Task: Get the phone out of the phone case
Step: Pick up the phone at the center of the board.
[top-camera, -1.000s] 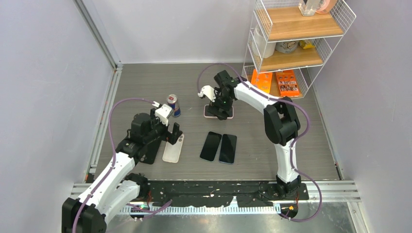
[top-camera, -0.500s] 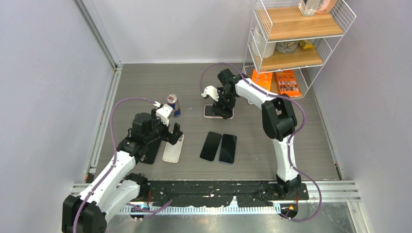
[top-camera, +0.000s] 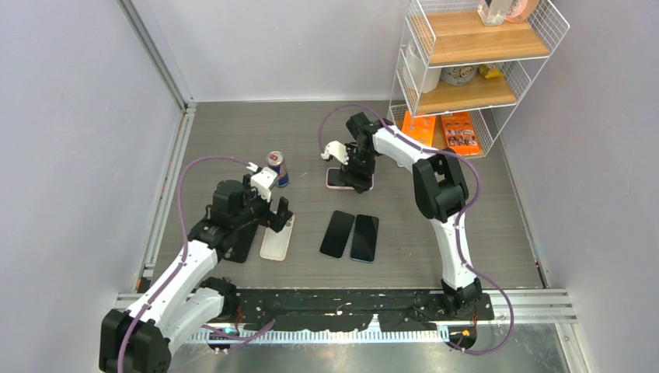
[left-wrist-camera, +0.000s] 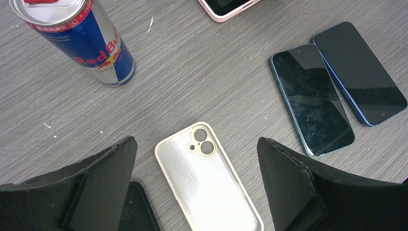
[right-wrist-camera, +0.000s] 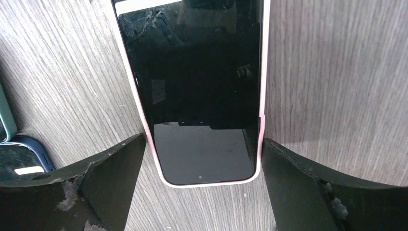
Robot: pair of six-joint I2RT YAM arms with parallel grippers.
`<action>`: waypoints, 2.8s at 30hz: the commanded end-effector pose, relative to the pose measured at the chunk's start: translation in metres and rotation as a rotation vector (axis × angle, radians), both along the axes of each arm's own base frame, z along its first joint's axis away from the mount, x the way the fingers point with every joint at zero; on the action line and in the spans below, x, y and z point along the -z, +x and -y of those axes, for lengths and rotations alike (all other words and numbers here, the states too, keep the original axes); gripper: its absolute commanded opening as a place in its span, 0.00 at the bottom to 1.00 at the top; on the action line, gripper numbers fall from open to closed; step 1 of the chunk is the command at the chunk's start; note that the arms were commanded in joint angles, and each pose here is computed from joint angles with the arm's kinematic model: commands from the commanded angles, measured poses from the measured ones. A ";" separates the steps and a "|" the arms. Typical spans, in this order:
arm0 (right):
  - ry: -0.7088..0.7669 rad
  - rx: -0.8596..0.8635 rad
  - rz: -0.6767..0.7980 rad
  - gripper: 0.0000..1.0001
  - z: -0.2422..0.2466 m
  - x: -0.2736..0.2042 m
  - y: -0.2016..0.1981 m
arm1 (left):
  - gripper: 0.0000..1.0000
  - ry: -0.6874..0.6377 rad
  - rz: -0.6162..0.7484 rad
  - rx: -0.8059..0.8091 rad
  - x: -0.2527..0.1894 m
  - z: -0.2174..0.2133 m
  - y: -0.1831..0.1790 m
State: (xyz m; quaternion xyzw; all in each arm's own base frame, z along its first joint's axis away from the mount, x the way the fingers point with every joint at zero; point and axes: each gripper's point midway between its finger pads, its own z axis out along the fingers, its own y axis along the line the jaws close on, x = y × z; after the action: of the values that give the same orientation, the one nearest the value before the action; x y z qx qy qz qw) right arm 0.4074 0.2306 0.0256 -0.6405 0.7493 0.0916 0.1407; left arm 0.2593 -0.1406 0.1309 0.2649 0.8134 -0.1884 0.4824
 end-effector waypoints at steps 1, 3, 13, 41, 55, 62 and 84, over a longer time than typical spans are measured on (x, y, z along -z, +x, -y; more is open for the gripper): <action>0.013 -0.025 0.021 0.95 -0.005 -0.010 0.007 | 1.00 -0.009 0.047 0.021 -0.009 0.003 0.006; 0.009 -0.030 0.025 0.95 -0.005 -0.010 0.009 | 1.00 -0.008 0.041 0.021 -0.007 0.003 0.006; 0.005 -0.062 -0.068 0.95 -0.008 0.004 -0.004 | 1.00 -0.010 0.032 0.024 -0.006 0.004 0.006; -0.032 -0.112 -0.125 0.67 -0.024 0.019 -0.023 | 0.99 -0.014 0.038 0.025 -0.009 0.004 0.006; 0.101 0.029 -0.011 0.06 -0.030 -0.029 -0.029 | 1.00 -0.056 0.044 0.018 -0.023 0.007 0.004; 0.170 0.086 0.072 0.06 -0.030 -0.069 -0.030 | 1.00 -0.115 0.029 0.078 -0.042 0.017 -0.007; 0.410 0.129 0.421 0.05 -0.037 -0.214 -0.110 | 0.95 -0.466 -0.252 0.279 -0.129 0.083 -0.008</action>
State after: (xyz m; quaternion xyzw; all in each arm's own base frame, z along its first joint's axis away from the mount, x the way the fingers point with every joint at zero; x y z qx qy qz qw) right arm 0.2922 0.2610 0.1884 -0.5846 0.7336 0.1076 0.3295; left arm 0.2489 -0.2106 0.2329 0.2560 0.7639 -0.4151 0.4227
